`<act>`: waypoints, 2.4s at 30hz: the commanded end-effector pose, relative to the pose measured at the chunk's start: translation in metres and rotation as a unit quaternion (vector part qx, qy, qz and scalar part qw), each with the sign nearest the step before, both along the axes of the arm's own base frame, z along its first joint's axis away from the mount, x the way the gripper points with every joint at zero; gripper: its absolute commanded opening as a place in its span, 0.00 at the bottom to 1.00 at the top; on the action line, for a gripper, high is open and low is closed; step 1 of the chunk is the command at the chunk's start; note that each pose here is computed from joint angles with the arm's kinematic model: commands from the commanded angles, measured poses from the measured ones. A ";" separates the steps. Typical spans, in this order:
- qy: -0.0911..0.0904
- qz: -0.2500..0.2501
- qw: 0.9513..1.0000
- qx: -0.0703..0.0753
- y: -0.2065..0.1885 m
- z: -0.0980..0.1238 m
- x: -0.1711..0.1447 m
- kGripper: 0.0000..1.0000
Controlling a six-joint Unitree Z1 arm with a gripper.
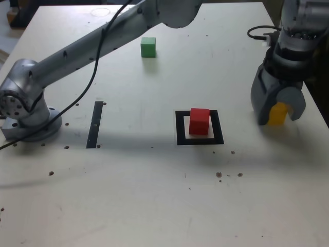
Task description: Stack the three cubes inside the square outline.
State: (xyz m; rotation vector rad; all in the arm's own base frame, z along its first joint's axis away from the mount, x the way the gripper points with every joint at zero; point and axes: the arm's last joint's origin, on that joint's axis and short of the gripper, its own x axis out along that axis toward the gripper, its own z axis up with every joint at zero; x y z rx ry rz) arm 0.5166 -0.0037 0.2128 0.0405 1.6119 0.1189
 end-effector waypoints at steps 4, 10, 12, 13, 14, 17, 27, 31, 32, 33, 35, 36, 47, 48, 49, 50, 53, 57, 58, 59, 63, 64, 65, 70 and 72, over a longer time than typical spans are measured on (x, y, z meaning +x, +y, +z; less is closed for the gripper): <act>0.007 -0.009 1.000 0.006 0.000 0.020 -0.014 0.30; 0.016 -0.027 0.999 0.017 -0.007 0.045 -0.036 0.30; 0.020 -0.034 0.999 0.023 -0.011 0.054 -0.046 0.30; 0.023 -0.037 0.999 0.025 -0.012 0.058 -0.051 0.30; 0.025 -0.040 0.998 0.028 -0.014 0.062 -0.057 0.30; 0.032 -0.044 0.998 0.033 -0.017 0.074 -0.074 0.30; 0.029 -0.052 0.998 0.016 -0.023 0.105 -0.117 0.30; 0.027 -0.052 0.998 0.009 -0.023 0.112 -0.135 0.30; 0.026 -0.051 0.998 0.009 -0.022 0.113 -0.139 0.30; 0.025 -0.051 0.998 0.008 -0.022 0.113 -0.143 0.30; 0.023 -0.050 0.998 0.006 -0.022 0.112 -0.150 0.30; 0.022 -0.049 0.999 0.005 -0.022 0.111 -0.153 0.30; 0.016 -0.041 0.999 -0.009 -0.022 0.092 -0.171 0.30; 0.015 -0.041 0.999 -0.010 -0.022 0.091 -0.171 0.30; 0.014 -0.041 0.999 -0.011 -0.022 0.090 -0.171 0.30; 0.012 -0.041 0.999 -0.012 -0.022 0.089 -0.170 0.30; 0.009 -0.041 0.999 -0.014 -0.022 0.087 -0.169 0.30; 0.008 -0.040 0.999 -0.017 -0.023 0.083 -0.167 0.30; 0.009 -0.040 0.999 -0.018 -0.023 0.081 -0.166 0.30; 0.009 -0.040 0.999 -0.018 -0.023 0.080 -0.166 0.30; 0.011 -0.040 0.999 -0.020 -0.023 0.074 -0.163 0.30; 0.012 -0.040 0.999 -0.020 -0.023 0.073 -0.162 0.30; 0.012 -0.040 0.999 -0.020 -0.023 0.072 -0.162 0.30; 0.016 -0.041 0.999 -0.023 -0.024 0.067 -0.160 0.30; 0.017 -0.042 0.999 -0.024 -0.024 0.065 -0.160 0.30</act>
